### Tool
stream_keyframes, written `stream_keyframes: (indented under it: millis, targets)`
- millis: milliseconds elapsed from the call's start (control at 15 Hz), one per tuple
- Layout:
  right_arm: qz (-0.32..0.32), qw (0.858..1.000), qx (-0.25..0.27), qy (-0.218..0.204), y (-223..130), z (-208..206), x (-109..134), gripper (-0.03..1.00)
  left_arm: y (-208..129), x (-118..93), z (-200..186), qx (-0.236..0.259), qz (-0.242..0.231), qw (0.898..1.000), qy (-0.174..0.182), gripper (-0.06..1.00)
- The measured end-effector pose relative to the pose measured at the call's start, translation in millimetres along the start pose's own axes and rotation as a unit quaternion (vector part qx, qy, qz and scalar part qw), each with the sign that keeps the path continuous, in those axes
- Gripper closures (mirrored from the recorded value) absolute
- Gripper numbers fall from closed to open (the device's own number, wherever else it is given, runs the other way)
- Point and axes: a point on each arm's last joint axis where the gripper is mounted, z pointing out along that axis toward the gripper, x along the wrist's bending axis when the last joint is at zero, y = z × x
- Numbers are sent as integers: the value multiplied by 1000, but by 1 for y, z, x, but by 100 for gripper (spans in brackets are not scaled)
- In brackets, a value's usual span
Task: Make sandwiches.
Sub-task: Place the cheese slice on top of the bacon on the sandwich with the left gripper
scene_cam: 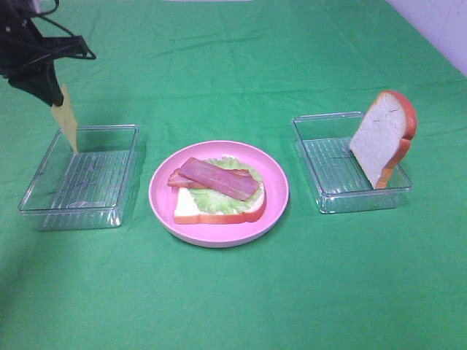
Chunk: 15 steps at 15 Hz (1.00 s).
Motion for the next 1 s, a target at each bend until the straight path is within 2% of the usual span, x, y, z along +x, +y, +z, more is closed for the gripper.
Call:
stream_keyframes:
  millis: [133,267,333,400,467,667,800,867,1000]
  targets:
    - [0,1000,0,0,0,0,0,17,-2,-19,-24,-24,10,998,-63,93]
    - [0,1000,0,0,0,0,0,17,-5,-37,-28,-30,24,994,-101,93]
    - [0,1000,0,0,0,0,0,17,-10,-53,-25,-26,41,991,-122,93]
    - [0,1000,0,0,0,0,0,17,-21,-87,-15,-19,69,984,-161,93]
    - [0,1000,0,0,0,0,0,17,-25,-97,-12,-19,75,982,-171,93]
    - [0,1000,0,0,0,0,0,17,-47,-143,16,3,93,974,-208,93]
    - [0,1000,0,0,0,0,0,17,-60,-158,37,30,95,971,-216,93]
    - [0,1000,0,0,0,0,0,17,-74,-171,63,60,102,970,-213,93]
    - [0,1000,0,0,0,0,0,17,-83,-176,80,81,99,969,-211,93]
